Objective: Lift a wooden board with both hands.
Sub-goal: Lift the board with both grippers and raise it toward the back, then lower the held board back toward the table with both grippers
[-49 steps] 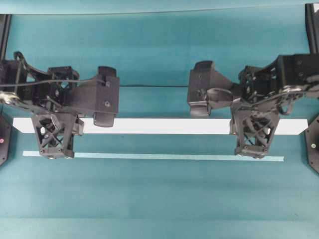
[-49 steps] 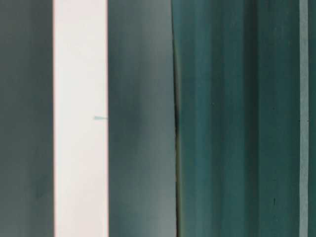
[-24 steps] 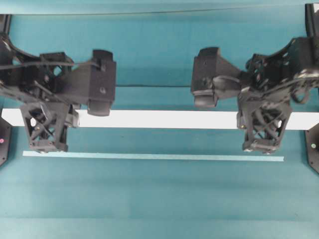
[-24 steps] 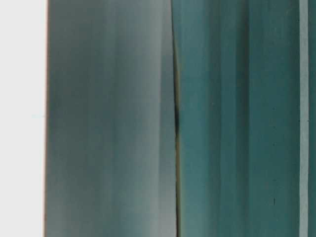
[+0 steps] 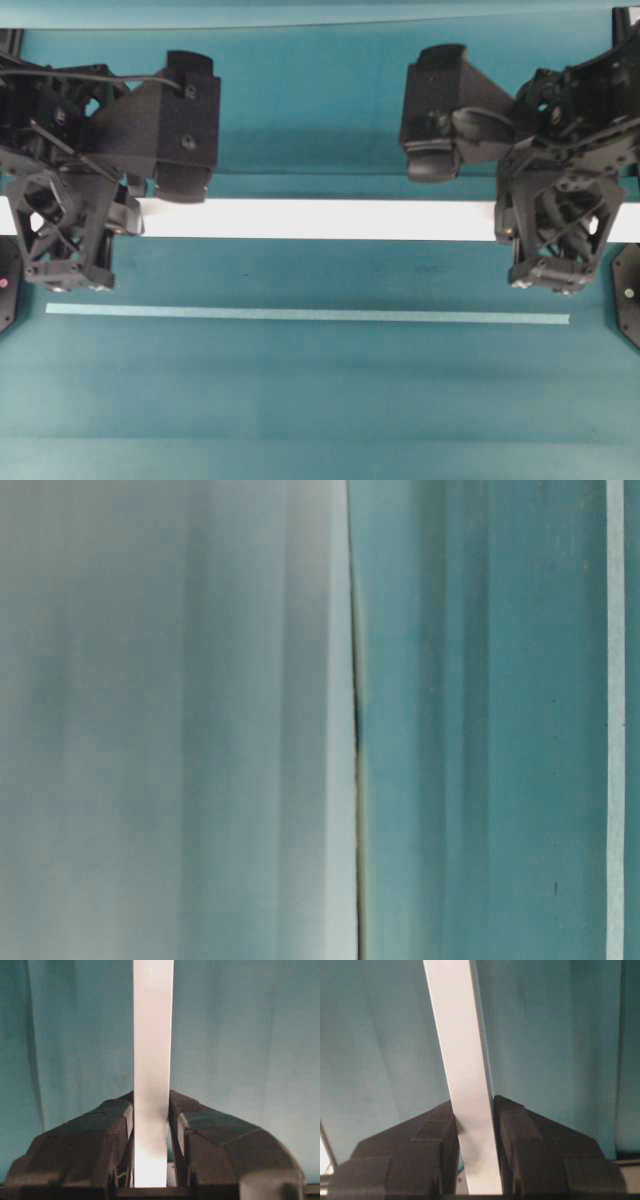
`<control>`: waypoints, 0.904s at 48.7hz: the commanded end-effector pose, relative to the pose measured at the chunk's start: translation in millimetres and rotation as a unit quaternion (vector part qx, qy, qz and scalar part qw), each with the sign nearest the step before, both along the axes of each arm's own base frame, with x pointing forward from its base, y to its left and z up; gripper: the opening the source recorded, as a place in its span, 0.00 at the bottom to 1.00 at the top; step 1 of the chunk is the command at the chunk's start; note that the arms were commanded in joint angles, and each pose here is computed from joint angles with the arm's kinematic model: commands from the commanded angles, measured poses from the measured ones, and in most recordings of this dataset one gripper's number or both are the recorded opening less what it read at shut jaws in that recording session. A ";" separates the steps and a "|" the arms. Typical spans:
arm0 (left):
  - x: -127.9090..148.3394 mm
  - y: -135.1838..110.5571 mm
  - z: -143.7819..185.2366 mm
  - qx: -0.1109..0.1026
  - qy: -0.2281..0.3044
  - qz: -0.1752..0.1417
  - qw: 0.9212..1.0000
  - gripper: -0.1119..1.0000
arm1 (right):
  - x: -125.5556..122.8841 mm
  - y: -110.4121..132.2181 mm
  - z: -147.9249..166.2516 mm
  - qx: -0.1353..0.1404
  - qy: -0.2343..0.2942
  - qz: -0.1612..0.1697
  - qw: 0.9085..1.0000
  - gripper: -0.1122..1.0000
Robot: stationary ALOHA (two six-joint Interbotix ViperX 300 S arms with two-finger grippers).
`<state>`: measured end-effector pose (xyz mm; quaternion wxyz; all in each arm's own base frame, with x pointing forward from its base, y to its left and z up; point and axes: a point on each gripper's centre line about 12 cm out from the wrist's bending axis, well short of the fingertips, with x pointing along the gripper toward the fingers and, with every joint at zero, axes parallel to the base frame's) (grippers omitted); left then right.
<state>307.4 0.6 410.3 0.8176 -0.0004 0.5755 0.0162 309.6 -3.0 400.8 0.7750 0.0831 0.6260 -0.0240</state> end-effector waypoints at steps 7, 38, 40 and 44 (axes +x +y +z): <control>1.0 0.1 24.0 0.002 -0.036 -0.001 0.999 0.25 | 2.7 -2.5 24.0 0.002 -0.042 -0.018 0.999 0.29; -1.1 0.1 30.8 0.002 -0.034 -0.001 0.999 0.25 | 4.1 -3.2 19.0 0.002 -0.033 -0.019 0.999 0.29; -1.3 0.1 31.2 0.002 -0.034 -0.001 0.999 0.25 | 3.6 -3.7 19.0 0.002 -0.033 -0.021 0.999 0.29; -1.3 0.1 31.2 0.002 -0.034 -0.001 0.999 0.25 | 3.6 -3.7 18.6 0.002 -0.032 -0.020 0.999 0.29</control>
